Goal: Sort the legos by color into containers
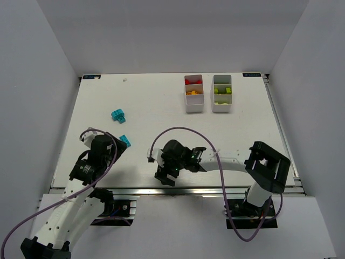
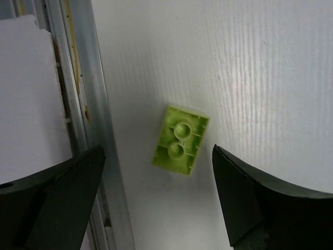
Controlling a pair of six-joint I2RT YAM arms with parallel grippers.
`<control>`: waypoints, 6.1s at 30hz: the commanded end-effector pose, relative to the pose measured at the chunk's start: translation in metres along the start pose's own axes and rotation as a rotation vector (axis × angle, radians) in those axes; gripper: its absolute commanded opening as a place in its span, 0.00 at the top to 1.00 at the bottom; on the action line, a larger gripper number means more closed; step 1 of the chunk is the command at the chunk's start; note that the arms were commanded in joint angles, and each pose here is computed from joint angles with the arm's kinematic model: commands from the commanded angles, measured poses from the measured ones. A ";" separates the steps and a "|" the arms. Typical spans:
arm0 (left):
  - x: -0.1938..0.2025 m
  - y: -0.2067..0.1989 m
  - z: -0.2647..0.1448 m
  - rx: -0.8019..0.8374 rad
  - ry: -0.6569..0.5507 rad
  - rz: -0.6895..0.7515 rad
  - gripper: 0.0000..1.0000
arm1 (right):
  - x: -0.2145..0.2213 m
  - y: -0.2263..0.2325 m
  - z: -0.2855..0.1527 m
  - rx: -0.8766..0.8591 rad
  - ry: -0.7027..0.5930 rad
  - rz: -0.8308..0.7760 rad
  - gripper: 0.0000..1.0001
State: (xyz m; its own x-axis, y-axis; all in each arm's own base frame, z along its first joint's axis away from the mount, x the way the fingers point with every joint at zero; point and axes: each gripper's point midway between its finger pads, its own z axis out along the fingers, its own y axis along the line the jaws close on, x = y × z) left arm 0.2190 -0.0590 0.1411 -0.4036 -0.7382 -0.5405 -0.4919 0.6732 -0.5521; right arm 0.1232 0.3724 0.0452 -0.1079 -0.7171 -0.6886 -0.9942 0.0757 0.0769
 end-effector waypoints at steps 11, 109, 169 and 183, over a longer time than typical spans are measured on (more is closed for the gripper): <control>-0.001 0.011 -0.001 -0.037 -0.015 -0.006 0.23 | -0.028 -0.023 0.021 0.163 -0.013 -0.015 0.28; -0.022 -0.002 0.112 -0.403 0.257 0.444 0.16 | -0.015 -0.227 -0.279 0.278 -0.512 -0.029 0.62; 0.088 -0.390 0.123 1.254 -0.110 1.270 0.83 | -0.011 -0.222 -0.341 0.484 -0.616 0.010 0.58; 0.095 -0.407 0.184 1.145 -0.254 1.405 0.75 | -0.004 -0.225 -0.348 0.508 -0.629 0.035 0.59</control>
State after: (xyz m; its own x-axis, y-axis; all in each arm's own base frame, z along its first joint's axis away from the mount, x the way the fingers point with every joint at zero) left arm 0.5149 -0.3915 0.1722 0.0754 0.2834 -0.9560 0.8477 0.4867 0.2111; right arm 0.3528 0.1170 0.2692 -0.0101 -0.2117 -0.9773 -0.8532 0.5115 -0.1020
